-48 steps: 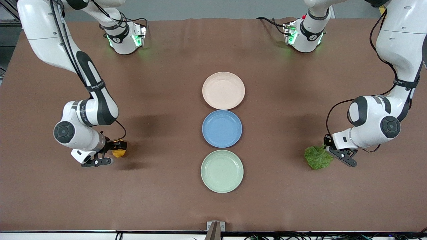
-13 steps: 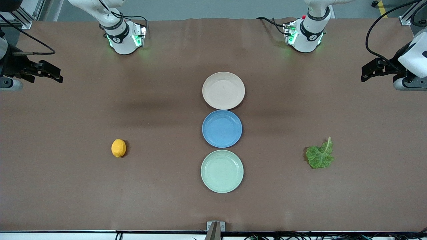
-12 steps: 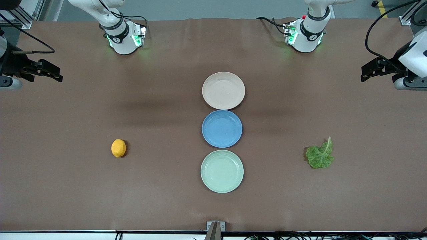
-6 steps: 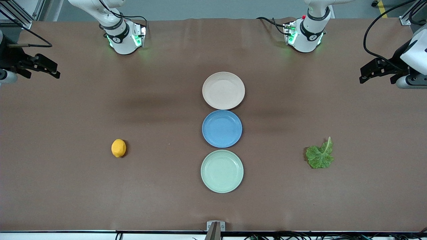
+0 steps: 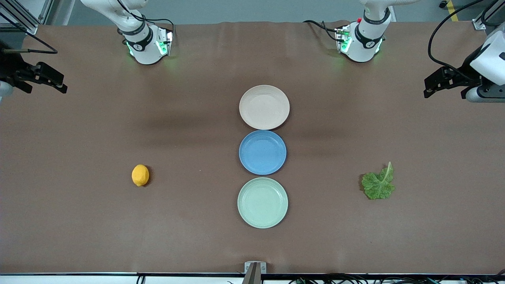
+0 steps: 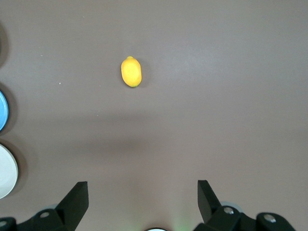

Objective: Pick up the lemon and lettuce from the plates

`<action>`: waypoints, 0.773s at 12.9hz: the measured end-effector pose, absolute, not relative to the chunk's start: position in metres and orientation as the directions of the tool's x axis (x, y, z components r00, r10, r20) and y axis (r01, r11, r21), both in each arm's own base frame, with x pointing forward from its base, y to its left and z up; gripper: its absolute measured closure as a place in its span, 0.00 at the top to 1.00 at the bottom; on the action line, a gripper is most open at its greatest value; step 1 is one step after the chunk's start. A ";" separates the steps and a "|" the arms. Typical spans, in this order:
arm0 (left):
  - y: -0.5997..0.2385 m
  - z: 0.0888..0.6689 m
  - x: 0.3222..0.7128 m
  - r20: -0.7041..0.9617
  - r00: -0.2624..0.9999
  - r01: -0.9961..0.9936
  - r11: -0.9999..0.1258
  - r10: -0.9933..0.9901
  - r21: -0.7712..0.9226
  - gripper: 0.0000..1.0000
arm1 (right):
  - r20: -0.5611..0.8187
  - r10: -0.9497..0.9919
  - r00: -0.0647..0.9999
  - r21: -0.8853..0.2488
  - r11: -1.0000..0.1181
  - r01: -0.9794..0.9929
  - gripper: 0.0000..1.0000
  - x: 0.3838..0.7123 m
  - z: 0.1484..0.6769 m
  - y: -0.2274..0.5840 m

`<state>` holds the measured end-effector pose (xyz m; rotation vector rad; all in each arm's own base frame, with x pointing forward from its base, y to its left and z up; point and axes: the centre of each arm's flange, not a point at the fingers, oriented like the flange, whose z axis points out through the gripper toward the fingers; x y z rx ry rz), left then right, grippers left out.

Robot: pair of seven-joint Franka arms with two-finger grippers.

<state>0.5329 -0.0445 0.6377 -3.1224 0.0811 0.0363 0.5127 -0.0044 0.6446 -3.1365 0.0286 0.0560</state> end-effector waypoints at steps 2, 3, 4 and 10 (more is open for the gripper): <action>-0.041 0.638 0.533 -0.022 0.999 -0.048 -0.998 -0.047 -0.027 1.00 | -0.039 -0.018 0.999 -0.004 -1.000 -0.018 1.00 0.514 0.644 -0.004; -0.039 0.639 0.534 -0.019 0.999 -0.045 -0.999 -0.044 -0.029 1.00 | -0.044 -0.017 0.999 -0.004 -1.000 -0.018 1.00 0.515 0.643 -0.004; -0.038 0.640 0.534 -0.014 0.999 -0.043 -0.999 -0.042 -0.029 1.00 | -0.056 -0.017 0.998 -0.004 -1.000 -0.018 1.00 0.516 0.643 -0.004; -0.037 0.653 0.536 0.019 0.999 -0.039 -0.999 -0.040 -0.027 1.00 | -0.081 -0.015 0.997 -0.012 -1.000 -0.016 1.00 0.524 0.641 -0.003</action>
